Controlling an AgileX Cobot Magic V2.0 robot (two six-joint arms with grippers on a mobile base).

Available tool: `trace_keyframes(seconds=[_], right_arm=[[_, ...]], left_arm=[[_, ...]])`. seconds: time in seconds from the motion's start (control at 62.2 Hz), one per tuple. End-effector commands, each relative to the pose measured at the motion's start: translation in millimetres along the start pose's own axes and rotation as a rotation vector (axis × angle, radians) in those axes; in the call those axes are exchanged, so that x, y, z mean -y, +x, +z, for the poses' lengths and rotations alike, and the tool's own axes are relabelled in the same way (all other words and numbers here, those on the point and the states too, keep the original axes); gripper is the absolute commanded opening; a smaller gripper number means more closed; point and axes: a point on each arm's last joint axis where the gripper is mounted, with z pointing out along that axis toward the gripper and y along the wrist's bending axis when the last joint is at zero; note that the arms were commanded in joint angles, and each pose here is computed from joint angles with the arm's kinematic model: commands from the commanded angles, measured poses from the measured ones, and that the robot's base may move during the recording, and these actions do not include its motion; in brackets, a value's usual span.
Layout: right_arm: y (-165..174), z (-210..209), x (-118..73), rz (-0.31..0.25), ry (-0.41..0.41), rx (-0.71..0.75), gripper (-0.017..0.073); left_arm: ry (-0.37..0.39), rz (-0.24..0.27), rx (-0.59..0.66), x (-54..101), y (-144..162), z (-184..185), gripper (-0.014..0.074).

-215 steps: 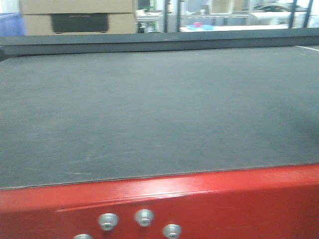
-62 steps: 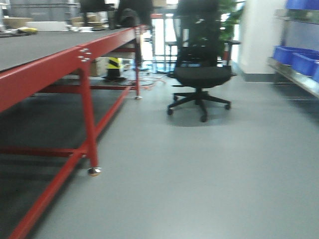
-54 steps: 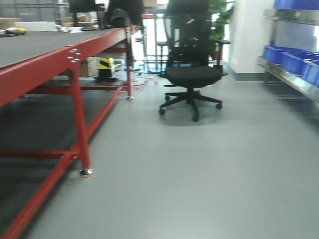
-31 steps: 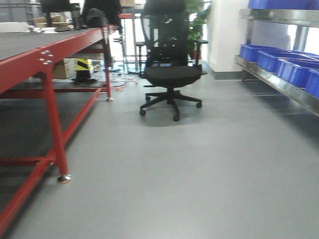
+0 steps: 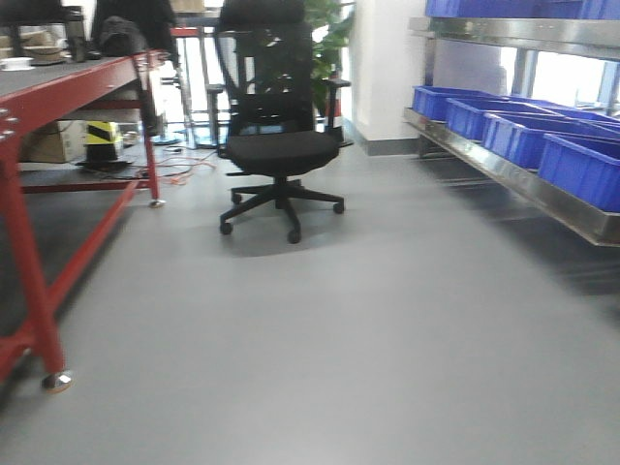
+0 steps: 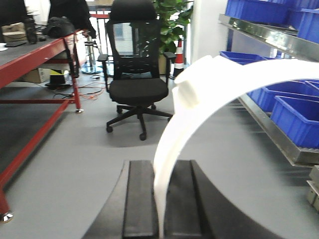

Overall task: Grab PVC pipe and place in blue bin
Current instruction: 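Drive the base past the office chair toward the blue bin shelf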

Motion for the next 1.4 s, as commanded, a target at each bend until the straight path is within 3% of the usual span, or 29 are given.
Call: trace_keyframes(seconds=[0.0, 1.383], right_arm=[[-3.0, -0.3, 0.2, -0.010, 0.002, 0.032, -0.0167], [-3.1, -0.3, 0.2, -0.010, 0.002, 0.034, -0.0167]], left_arm=[[0.009, -0.008, 0.038, 1.2, -4.7, -2.2, -0.0111], [0.009, -0.008, 0.038, 1.2, -4.7, -2.2, -0.0111]])
